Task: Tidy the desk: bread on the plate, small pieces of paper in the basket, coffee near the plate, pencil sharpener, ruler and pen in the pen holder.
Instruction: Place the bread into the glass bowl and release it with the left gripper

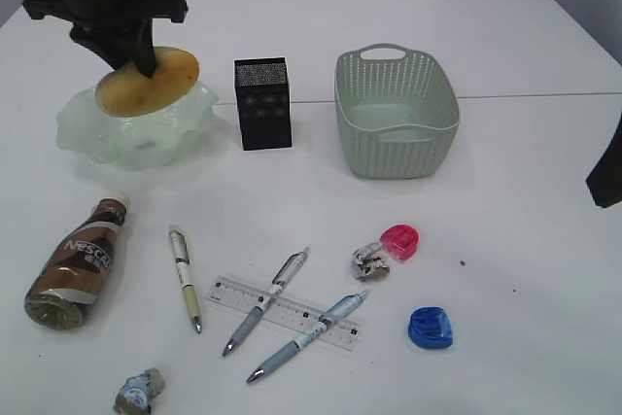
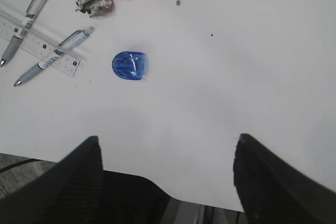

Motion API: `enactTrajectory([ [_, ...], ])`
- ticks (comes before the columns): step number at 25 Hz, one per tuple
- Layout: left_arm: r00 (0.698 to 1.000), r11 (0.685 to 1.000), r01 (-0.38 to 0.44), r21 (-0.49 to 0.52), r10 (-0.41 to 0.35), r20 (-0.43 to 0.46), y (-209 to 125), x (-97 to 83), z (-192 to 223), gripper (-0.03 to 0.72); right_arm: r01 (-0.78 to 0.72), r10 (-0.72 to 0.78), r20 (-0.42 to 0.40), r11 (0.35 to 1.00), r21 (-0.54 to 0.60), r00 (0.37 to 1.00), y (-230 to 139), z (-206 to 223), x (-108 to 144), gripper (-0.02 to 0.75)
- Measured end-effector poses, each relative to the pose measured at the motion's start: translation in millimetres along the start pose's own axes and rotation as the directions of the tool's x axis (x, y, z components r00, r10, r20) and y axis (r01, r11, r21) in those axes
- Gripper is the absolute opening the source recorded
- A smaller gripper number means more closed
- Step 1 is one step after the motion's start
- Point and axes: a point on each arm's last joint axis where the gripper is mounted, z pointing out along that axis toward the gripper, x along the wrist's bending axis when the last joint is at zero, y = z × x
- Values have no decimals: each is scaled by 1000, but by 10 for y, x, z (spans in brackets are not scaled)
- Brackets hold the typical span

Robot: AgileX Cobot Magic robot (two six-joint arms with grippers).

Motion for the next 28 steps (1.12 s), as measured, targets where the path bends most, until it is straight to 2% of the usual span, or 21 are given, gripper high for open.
enactTrajectory([
  [5,996,997,70,-26,-71,-54,81,404,-1,161,0,0,0,1000,0,1000,0,0,0,568],
  [9,992,989,107,-99,-113,-64,183,629,65,165,-7,7,0,1000,0,1000,0,0,0,568],
  [16,990,987,112,-111,-120,-67,270,709,557,197,-38,38,0,999,0,999,0,0,0,568],
  [19,993,991,83,-103,-91,-77,280,720,782,223,-57,57,0,998,0,998,0,0,0,567],
  [22,993,993,56,-105,-66,-95,288,739,944,282,-63,63,0,998,0,998,0,0,0,567],
  [28,990,993,26,-117,-42,-133,301,774,1016,481,-83,83,0,997,0,997,0,0,0,567],
])
